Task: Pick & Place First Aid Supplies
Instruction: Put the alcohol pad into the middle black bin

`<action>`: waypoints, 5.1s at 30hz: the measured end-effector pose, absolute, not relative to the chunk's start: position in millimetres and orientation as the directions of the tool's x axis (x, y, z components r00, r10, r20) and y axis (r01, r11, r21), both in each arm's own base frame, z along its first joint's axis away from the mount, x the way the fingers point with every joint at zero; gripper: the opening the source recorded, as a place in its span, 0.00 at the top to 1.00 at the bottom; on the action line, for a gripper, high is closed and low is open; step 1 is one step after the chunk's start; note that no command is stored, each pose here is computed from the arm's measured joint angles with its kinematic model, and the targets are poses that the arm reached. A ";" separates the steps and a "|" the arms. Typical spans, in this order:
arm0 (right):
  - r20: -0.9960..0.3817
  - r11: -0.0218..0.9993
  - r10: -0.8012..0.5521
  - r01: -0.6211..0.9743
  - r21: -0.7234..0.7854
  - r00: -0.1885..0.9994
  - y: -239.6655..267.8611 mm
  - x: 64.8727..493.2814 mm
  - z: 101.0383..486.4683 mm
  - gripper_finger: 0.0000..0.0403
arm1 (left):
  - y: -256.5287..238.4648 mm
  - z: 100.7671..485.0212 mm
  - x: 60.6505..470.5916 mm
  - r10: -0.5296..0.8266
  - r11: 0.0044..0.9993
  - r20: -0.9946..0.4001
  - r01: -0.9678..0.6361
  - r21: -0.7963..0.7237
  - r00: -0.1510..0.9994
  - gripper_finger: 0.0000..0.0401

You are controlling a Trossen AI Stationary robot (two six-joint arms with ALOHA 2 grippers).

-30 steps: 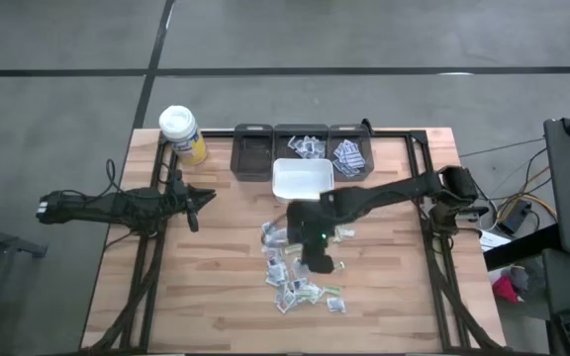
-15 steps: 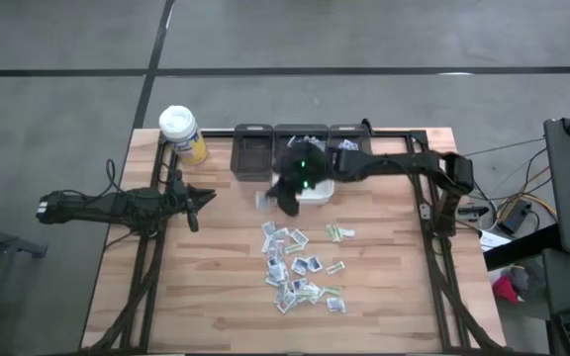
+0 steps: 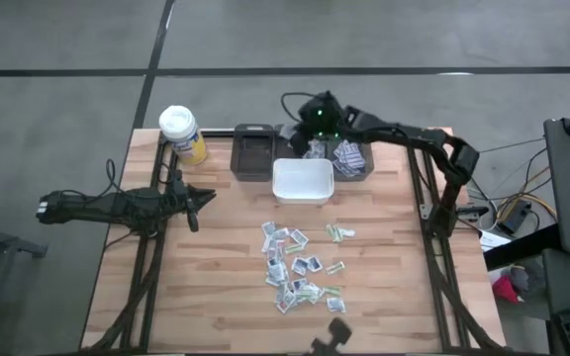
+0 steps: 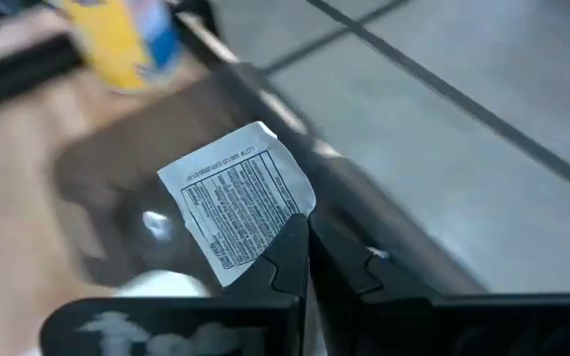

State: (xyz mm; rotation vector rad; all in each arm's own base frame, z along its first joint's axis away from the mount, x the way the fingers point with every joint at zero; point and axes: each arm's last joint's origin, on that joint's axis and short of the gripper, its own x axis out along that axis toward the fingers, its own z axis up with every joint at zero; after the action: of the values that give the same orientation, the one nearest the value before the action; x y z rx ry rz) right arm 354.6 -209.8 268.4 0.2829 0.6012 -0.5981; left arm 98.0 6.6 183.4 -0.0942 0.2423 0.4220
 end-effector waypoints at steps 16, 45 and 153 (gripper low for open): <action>-0.775 0.874 -0.417 0.444 -0.197 0.476 -241.8 325.4 238.1 0.98 | 6.6 183.4 98.0 0.394 0.902 -0.252 -0.425 -0.080 0.884 0.87; -0.848 0.916 -0.362 0.315 -0.247 0.387 -251.7 330.5 196.2 0.98 | 6.6 183.4 98.0 0.394 0.889 -0.252 -0.436 -0.140 0.884 0.87; -0.883 0.960 0.258 -0.001 0.280 0.392 50.5 318.2 201.6 0.54 | 6.8 176.2 95.8 0.396 0.897 -0.322 -0.437 -0.063 0.860 0.87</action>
State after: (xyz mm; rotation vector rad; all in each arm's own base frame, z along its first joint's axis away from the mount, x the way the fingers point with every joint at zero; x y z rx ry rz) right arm 318.2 50.5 201.6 0.2497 1.1599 0.1662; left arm 95.8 6.8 176.2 -0.1364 0.3088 0.4389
